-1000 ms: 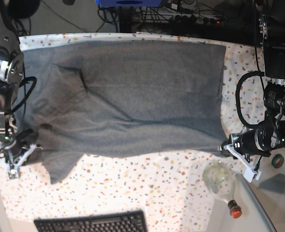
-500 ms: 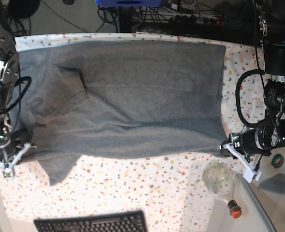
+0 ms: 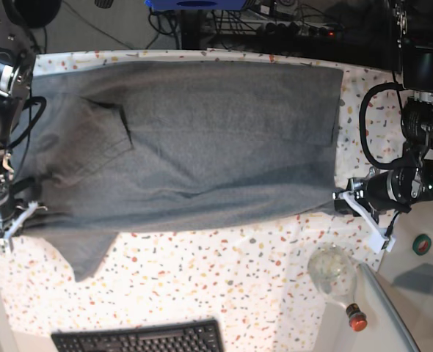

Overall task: Layout the t-shirt on the table in an organized manner, then fold the t-shirt properly
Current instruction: 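Hold the t-shirt edge with both grippers and lift it, then fold the held edge with both grippers over the t-shirt body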

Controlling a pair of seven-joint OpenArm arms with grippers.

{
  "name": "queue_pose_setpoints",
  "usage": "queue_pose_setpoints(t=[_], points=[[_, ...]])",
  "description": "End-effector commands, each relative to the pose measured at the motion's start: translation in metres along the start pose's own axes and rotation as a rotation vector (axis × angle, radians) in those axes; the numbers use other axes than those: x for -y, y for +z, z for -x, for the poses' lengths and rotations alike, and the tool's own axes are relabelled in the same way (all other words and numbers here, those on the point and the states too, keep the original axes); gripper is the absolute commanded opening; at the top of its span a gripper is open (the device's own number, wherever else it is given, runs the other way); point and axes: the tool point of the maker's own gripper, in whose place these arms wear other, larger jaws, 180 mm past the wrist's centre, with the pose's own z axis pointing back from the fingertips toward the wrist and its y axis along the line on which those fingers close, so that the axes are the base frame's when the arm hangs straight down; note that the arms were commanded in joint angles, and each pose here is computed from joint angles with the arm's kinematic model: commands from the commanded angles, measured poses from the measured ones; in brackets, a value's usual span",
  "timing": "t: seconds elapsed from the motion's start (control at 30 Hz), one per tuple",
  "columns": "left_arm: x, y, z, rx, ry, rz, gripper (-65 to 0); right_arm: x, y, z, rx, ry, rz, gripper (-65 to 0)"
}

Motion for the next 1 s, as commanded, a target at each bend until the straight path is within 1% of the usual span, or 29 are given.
queue_pose_setpoints(t=[0.0,0.1,0.17,0.23,0.33,0.43,0.5,0.6,0.77,0.93,0.97], points=[[-0.001,0.009,-0.014,0.042,-0.025,-0.005,-65.0,0.023,0.003,-0.015,0.029,0.005,0.05,-65.0],[0.002,0.008,-0.005,0.029,-0.028,0.001,-65.0,0.025,0.009,-0.01,0.023,0.009,0.062,-65.0],[0.003,0.009,0.0,0.023,-0.03,0.001,-65.0,0.027,0.017,-0.012,0.055,-0.028,0.068,-65.0],[0.002,0.009,0.001,0.022,-0.032,0.0,-65.0,0.024,0.022,-0.009,0.055,-0.059,0.044,-65.0],[0.002,0.009,0.008,0.009,-0.028,0.001,-65.0,0.013,0.027,-0.008,0.025,-0.062,-0.02,-65.0],[0.005,0.01,0.008,0.01,-0.034,0.006,-65.0,0.013,0.036,-0.004,0.031,-0.076,-0.023,-65.0],[-0.003,0.016,0.009,0.025,-0.013,-0.008,-65.0,0.013,0.041,-0.001,0.036,-0.078,-0.022,-65.0],[-0.016,0.028,0.017,0.046,0.028,-0.034,-65.0,0.014,0.047,0.007,-0.016,-0.057,-0.017,-65.0],[-0.013,0.034,0.035,0.025,0.016,-0.036,-65.0,0.016,0.057,0.013,-0.037,-0.028,-0.009,-65.0],[-0.003,0.042,0.05,0.006,-0.018,-0.025,-65.0,0.016,0.061,0.03,-0.117,-0.022,-0.008,-65.0],[0.0,0.043,0.054,0.003,-0.022,-0.019,-65.0,0.02,0.062,0.032,-0.122,-0.035,0.001,-65.0]])
